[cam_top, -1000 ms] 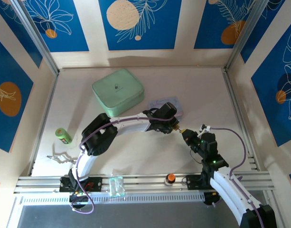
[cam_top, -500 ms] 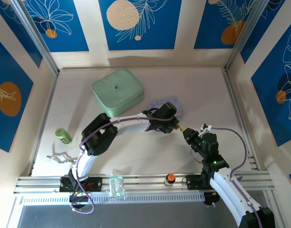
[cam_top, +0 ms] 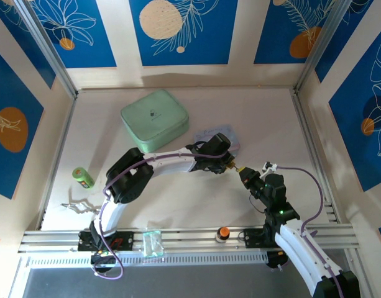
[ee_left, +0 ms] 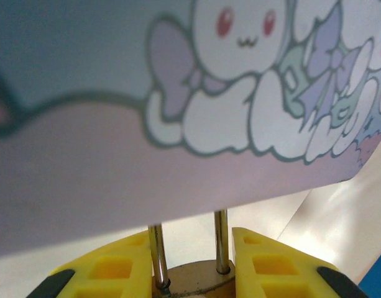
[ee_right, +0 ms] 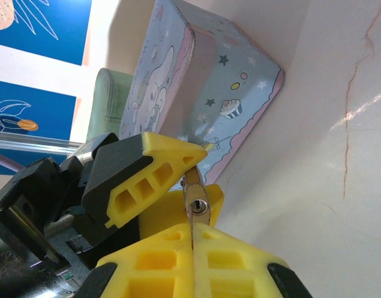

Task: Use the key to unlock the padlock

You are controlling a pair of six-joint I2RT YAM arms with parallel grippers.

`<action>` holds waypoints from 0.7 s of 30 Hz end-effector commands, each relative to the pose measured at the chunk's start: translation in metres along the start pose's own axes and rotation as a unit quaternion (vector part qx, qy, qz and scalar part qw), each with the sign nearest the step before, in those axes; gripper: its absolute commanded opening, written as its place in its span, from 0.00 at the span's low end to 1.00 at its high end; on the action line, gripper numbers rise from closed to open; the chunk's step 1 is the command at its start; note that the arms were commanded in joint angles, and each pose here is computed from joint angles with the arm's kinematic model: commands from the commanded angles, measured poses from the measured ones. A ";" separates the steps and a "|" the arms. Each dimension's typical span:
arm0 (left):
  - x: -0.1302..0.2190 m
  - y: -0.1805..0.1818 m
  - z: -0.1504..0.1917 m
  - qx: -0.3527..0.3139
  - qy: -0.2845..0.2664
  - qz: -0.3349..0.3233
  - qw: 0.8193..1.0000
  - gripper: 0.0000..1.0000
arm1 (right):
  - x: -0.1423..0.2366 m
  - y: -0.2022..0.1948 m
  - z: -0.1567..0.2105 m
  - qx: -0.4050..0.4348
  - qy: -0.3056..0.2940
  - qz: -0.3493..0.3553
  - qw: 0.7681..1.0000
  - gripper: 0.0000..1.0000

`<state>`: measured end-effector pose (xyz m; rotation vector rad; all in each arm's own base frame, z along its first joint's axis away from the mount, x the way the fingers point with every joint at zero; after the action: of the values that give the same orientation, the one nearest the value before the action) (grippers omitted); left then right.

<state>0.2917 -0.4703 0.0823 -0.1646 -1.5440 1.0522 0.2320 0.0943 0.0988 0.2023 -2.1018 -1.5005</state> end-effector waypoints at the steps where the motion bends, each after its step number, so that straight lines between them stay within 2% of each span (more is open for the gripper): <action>1: -0.007 0.024 0.002 0.037 0.033 -0.029 0.998 0.16 | -0.001 -0.013 0.005 -0.004 0.007 0.007 1.000 0.00; 21: -0.014 0.014 0.028 0.030 0.070 -0.011 0.997 0.16 | -0.003 -0.016 0.007 -0.002 0.013 0.013 1.000 0.00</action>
<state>0.2884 -0.4742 0.0844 -0.1849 -1.5316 1.0586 0.2319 0.0946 0.0945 0.1879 -2.0904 -1.4909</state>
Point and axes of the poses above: each hand's point on the last joint's axis, 136 mm out from that joint toward the fingers, its own x axis back along the fingers, its own y axis along the line the jaws close on, z = x × y, the point moved 1 cm from there along x, back along the fingers, and after that the axes turned 6 degrees about -x, right-handed, at the moved point
